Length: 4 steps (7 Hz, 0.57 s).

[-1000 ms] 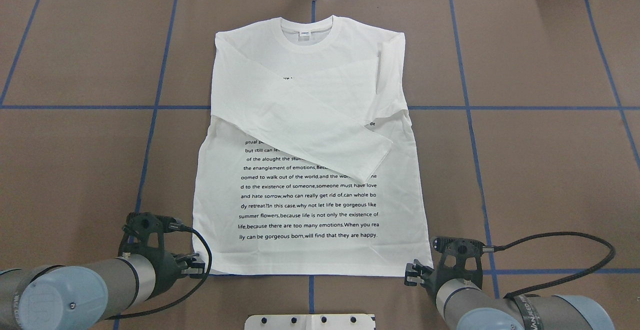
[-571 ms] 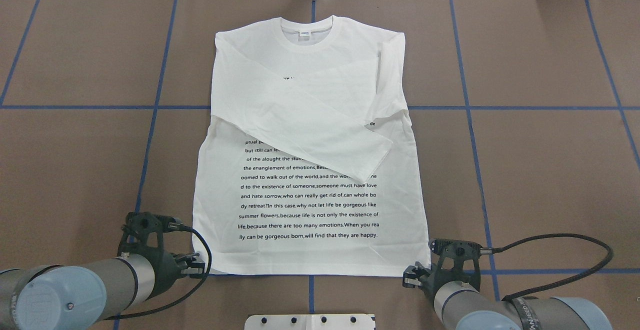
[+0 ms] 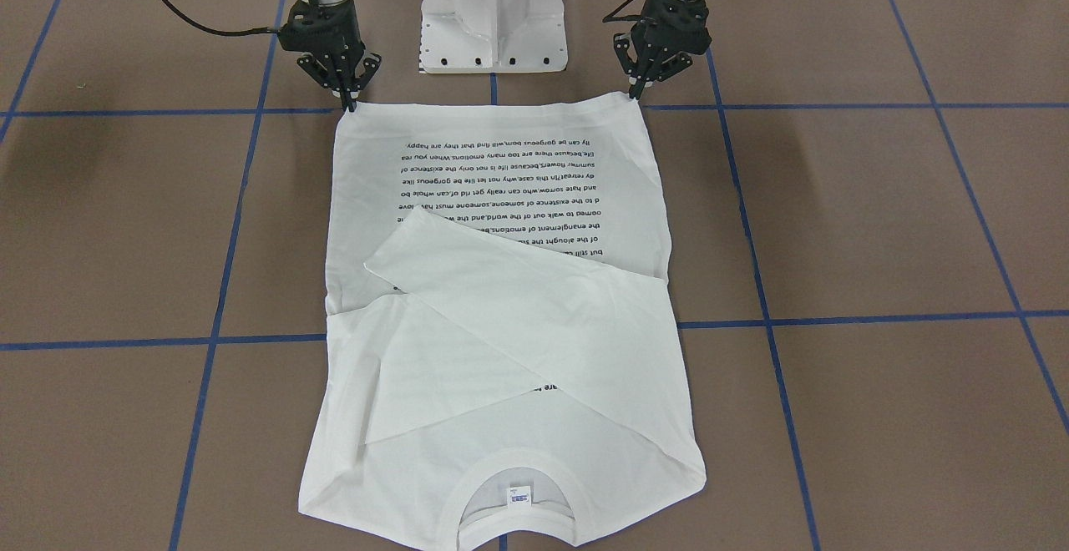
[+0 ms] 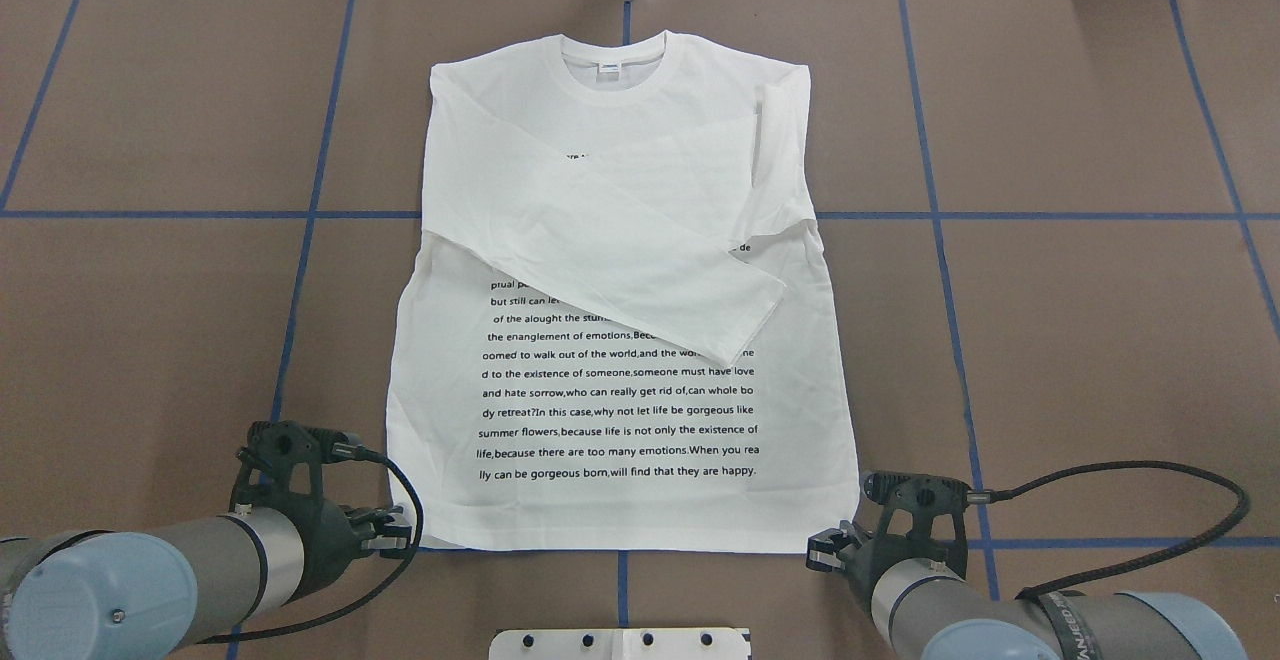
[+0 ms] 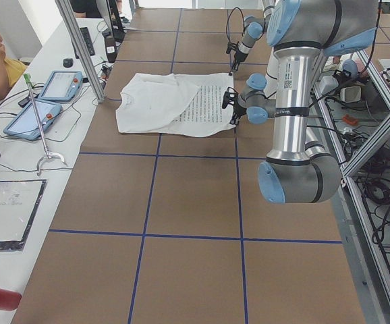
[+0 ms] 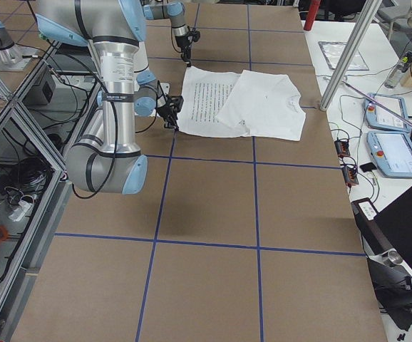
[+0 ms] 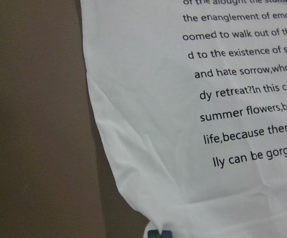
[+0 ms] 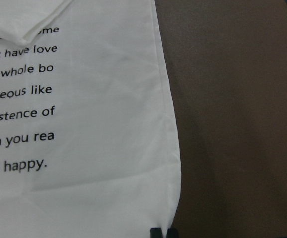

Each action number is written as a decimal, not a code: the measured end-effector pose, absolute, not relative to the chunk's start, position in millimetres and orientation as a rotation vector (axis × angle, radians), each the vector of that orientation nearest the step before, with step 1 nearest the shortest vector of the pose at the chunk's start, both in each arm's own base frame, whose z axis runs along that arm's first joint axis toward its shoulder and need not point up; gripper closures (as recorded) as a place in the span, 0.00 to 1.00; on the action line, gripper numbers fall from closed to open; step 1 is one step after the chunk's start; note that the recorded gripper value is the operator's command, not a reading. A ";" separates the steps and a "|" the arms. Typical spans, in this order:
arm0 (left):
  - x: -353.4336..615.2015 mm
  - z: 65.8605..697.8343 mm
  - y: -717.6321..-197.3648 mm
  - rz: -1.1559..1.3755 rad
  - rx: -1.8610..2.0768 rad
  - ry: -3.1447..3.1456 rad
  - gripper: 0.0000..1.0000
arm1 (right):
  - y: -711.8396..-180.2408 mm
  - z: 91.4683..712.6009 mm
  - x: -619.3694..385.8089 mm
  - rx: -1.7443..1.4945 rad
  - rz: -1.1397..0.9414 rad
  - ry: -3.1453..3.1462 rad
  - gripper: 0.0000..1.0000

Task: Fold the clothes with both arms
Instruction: 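Lift the hem with both grippers and carry it toward the collar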

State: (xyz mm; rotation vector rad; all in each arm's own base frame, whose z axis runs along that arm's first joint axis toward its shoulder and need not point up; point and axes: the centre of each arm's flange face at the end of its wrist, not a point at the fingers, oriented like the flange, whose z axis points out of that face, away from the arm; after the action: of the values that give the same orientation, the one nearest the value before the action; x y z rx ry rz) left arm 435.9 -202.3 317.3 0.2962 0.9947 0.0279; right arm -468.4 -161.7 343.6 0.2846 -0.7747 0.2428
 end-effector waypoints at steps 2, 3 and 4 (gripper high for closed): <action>384.8 253.6 -189.2 0.074 0.249 1.037 1.00 | -152.4 269.8 -396.6 0.212 0.210 -0.781 1.00; 342.4 214.8 -178.7 0.104 0.205 1.059 1.00 | -146.4 236.4 -357.1 0.168 0.188 -0.784 1.00; 307.5 183.9 -171.8 0.128 0.161 1.083 1.00 | -147.6 210.9 -330.3 0.126 0.186 -0.800 1.00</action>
State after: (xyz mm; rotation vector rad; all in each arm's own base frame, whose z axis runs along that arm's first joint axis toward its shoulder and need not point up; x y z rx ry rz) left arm 307.5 -171.8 183.9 0.1613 1.0826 0.1278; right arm -330.3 -147.6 210.9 0.1257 -0.7998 0.1862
